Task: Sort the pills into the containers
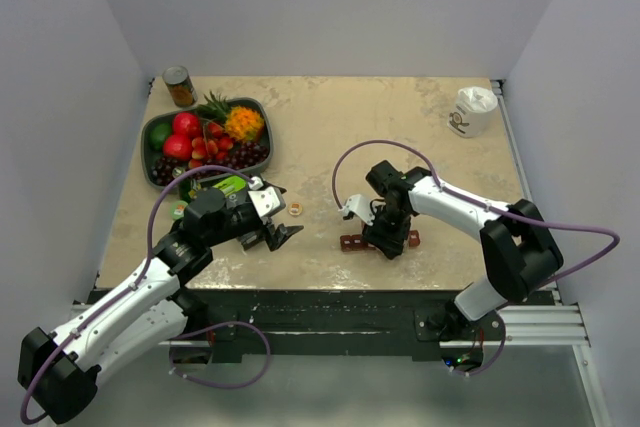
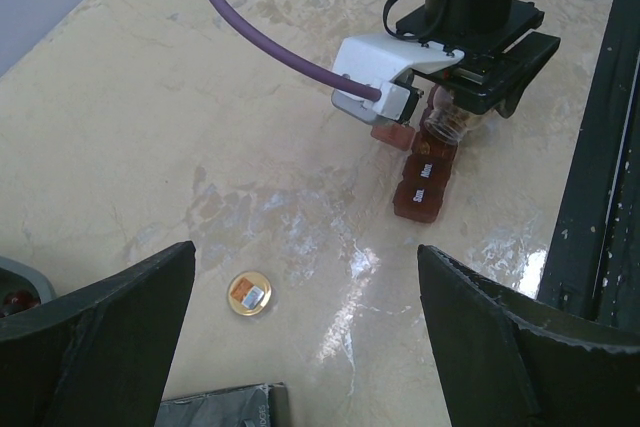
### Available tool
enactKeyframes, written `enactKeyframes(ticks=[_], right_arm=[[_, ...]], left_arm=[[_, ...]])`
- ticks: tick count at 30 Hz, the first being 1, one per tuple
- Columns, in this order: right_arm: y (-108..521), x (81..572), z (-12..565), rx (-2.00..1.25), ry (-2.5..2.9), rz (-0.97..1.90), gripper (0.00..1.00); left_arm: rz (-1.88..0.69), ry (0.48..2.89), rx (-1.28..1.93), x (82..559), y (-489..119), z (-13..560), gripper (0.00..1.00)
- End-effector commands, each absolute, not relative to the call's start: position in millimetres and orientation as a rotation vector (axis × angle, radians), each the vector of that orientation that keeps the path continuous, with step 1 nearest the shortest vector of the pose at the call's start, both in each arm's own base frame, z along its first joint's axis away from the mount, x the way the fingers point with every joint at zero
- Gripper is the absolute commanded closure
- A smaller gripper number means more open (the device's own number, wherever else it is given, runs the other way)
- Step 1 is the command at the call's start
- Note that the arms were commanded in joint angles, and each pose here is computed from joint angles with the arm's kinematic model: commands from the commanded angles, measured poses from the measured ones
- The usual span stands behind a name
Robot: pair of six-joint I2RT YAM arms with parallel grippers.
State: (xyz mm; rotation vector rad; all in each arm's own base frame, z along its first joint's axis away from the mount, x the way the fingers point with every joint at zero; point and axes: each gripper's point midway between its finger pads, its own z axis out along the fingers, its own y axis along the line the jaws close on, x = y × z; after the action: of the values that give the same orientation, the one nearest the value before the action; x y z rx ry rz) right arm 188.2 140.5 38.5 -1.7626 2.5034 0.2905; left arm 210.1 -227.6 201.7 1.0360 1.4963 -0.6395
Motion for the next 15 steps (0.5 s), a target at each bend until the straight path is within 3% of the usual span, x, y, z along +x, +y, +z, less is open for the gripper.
enactKeyframes(ticks=[1,15], right_arm=[[142.9,192.5,46.5,-1.747,2.508,0.273,0.88],[145.9,194.0,51.1,-1.738,2.474,0.281,0.88]], left_arm=[[-0.646,1.436,1.060,208.5,-232.5,213.0,0.04],[-0.647,1.438,1.065,208.0,-233.2,211.4,0.04]])
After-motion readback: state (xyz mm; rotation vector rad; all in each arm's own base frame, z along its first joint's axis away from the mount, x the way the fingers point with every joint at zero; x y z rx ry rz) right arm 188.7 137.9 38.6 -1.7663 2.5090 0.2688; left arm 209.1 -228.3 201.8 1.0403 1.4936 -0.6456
